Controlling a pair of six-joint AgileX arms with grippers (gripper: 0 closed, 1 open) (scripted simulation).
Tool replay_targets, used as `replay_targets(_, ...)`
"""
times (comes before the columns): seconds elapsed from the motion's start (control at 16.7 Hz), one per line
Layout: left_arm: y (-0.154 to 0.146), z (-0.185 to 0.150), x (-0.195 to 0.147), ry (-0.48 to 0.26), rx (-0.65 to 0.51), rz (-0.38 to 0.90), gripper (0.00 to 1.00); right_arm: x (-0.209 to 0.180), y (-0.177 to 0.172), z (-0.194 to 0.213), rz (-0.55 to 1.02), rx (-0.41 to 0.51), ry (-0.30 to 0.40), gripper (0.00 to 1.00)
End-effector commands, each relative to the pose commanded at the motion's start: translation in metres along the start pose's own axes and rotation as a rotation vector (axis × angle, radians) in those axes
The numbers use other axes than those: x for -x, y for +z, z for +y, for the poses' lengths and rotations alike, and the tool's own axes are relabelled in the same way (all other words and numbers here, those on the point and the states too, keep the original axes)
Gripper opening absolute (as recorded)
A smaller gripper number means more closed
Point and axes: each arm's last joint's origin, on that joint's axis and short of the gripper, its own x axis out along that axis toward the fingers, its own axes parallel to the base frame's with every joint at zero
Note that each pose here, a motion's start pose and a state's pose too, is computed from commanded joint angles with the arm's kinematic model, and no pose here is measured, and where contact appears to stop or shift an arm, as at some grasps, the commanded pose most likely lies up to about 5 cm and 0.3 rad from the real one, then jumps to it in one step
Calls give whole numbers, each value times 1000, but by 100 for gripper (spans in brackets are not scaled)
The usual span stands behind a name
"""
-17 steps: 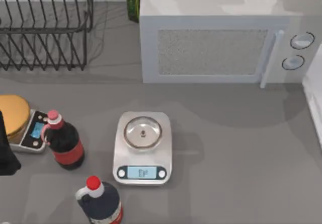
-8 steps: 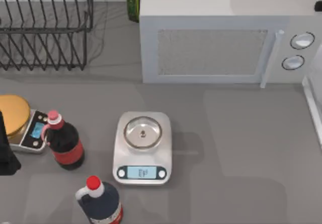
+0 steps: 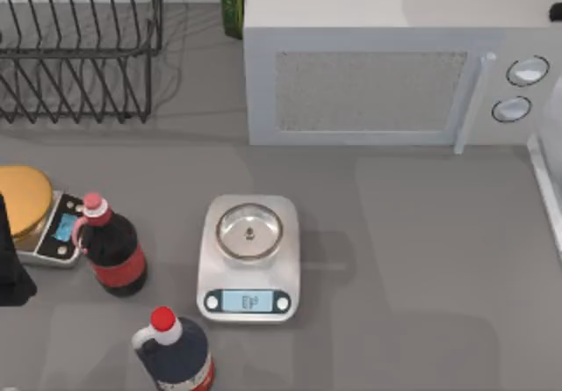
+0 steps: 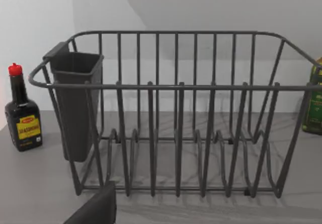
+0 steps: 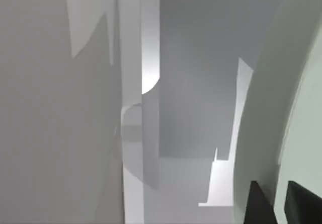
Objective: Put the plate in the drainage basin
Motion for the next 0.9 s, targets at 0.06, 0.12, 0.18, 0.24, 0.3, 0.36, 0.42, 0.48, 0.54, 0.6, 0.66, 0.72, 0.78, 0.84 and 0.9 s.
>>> replay_targets(0.06,0,0,0,0,0,0,100,0,0,0,0,0,0,30)
replay_targets(0.12,0,0,0,0,0,0,100,0,0,0,0,0,0,38)
replay_targets(0.18,0,0,0,0,0,0,100,0,0,0,0,0,0,45)
replay_targets(0.24,0,0,0,0,0,0,100,0,0,0,0,0,0,53)
replay_targets(0.3,0,0,0,0,0,0,100,0,0,0,0,0,0,60)
replay_targets(0.36,0,0,0,0,0,0,100,0,0,0,0,0,0,68)
replay_targets(0.42,0,0,0,0,0,0,100,0,0,0,0,0,0,75)
replay_targets(0.48,0,0,0,0,0,0,100,0,0,0,0,0,0,83)
replay_targets(0.54,0,0,0,0,0,0,100,0,0,0,0,0,0,90)
replay_targets(0.6,0,0,0,0,0,0,100,0,0,0,0,0,0,98)
replay_targets(0.66,0,0,0,0,0,0,100,0,0,0,0,0,0,100)
replay_targets(0.72,0,0,0,0,0,0,100,0,0,0,0,0,0,100)
replay_targets(0.78,0,0,0,0,0,0,100,0,0,0,0,0,0,100)
replay_targets(0.84,0,0,0,0,0,0,100,0,0,0,0,0,0,100)
replay_targets(0.9,0,0,0,0,0,0,100,0,0,0,0,0,0,100)
